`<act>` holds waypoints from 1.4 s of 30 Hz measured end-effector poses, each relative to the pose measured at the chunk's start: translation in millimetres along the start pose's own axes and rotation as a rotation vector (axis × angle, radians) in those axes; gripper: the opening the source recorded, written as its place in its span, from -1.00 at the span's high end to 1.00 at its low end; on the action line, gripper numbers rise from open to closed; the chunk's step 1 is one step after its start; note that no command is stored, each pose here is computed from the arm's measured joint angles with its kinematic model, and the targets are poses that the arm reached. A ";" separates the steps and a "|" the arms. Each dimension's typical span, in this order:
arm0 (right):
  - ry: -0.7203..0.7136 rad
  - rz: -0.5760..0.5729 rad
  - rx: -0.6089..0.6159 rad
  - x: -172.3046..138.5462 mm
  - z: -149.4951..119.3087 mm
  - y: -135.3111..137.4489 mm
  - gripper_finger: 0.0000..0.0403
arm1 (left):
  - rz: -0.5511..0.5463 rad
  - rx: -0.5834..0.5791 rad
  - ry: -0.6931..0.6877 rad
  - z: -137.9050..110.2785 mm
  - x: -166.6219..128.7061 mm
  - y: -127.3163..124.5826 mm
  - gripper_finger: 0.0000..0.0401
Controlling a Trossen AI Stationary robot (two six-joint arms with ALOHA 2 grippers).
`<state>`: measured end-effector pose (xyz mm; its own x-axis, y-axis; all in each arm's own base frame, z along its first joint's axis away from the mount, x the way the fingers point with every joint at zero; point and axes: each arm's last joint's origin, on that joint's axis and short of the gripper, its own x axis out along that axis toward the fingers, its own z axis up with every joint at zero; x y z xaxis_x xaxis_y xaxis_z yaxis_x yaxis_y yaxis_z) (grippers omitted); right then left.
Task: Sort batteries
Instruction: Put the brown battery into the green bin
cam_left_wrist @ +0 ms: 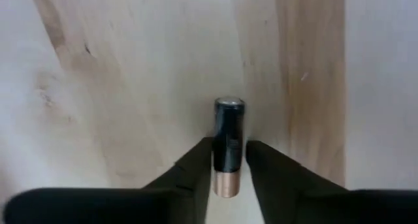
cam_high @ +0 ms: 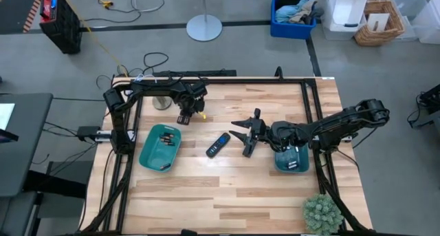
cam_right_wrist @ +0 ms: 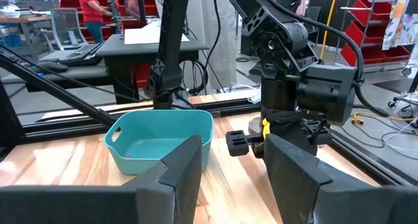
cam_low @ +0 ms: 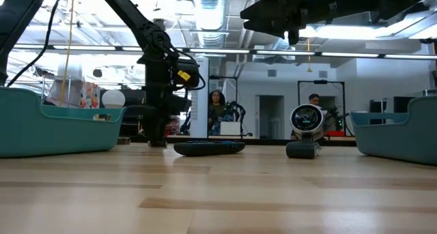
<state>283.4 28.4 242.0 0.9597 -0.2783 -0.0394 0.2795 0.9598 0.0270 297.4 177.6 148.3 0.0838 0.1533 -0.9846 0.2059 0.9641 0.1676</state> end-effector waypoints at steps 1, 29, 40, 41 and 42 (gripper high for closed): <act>0.000 0.000 0.000 0.0 0.0 0.0 0.10 | -0.010 -0.006 -0.007 0.1 0.1 -0.4 0.56; 0.002 0.000 0.006 0.1 0.0 0.0 0.09 | 0.035 -0.173 -0.552 12.4 -86.8 -4.7 0.82; 0.015 0.000 -0.007 0.1 -1.3 0.0 0.09 | 0.093 -0.270 -0.886 -42.2 -154.6 -81.2 0.82; 0.015 0.000 -0.007 0.1 -1.3 0.0 0.09 | 0.102 -0.298 -0.895 -49.3 -153.9 -88.8 0.82; 0.015 0.000 -0.008 0.1 -1.3 0.0 0.09 | 0.107 -0.324 -0.904 -56.8 -152.7 -96.3 0.82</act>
<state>283.4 28.4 240.6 0.9590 -0.2781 -0.0541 0.2794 0.9600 0.0193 209.5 73.6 279.7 0.8334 0.1496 -0.5320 -0.1142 0.9885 0.0991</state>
